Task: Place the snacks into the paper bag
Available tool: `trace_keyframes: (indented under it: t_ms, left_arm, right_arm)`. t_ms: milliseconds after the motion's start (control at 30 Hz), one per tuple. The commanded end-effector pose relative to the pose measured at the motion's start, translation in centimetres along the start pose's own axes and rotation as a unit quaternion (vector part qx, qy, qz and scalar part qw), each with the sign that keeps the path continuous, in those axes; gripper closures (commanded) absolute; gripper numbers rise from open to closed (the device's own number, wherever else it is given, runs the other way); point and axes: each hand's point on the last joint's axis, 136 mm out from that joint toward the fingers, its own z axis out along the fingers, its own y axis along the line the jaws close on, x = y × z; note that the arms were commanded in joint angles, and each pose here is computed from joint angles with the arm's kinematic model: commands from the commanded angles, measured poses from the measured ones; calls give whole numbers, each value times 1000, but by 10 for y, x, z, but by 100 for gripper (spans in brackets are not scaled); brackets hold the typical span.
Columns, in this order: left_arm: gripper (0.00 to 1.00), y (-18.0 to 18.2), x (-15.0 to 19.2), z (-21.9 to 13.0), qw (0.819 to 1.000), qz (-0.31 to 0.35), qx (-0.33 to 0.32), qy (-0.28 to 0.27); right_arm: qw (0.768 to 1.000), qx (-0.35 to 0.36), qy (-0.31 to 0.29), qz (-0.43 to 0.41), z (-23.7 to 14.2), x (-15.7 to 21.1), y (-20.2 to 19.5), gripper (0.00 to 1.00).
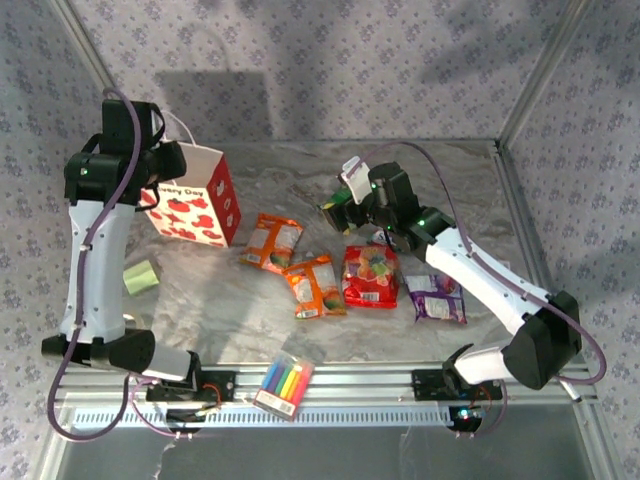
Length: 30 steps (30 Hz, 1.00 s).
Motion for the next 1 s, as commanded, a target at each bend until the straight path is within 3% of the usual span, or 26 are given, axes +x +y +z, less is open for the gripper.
trace_keyframes:
  t_ms: [0,500,967]
  left_arm:
    - [54,-10,0,-5,1000,-4,11,7]
    - [50,-60,23,100,980,107,-1,169]
    - [49,-79,34,145,974,110,15,197]
  right_arm:
    - [1000,9,11,-8,-5,11,-3,0]
    - [999,35,16,0,-16,24,-21,0]
    - [999,40,25,7,-13,31,-29,0]
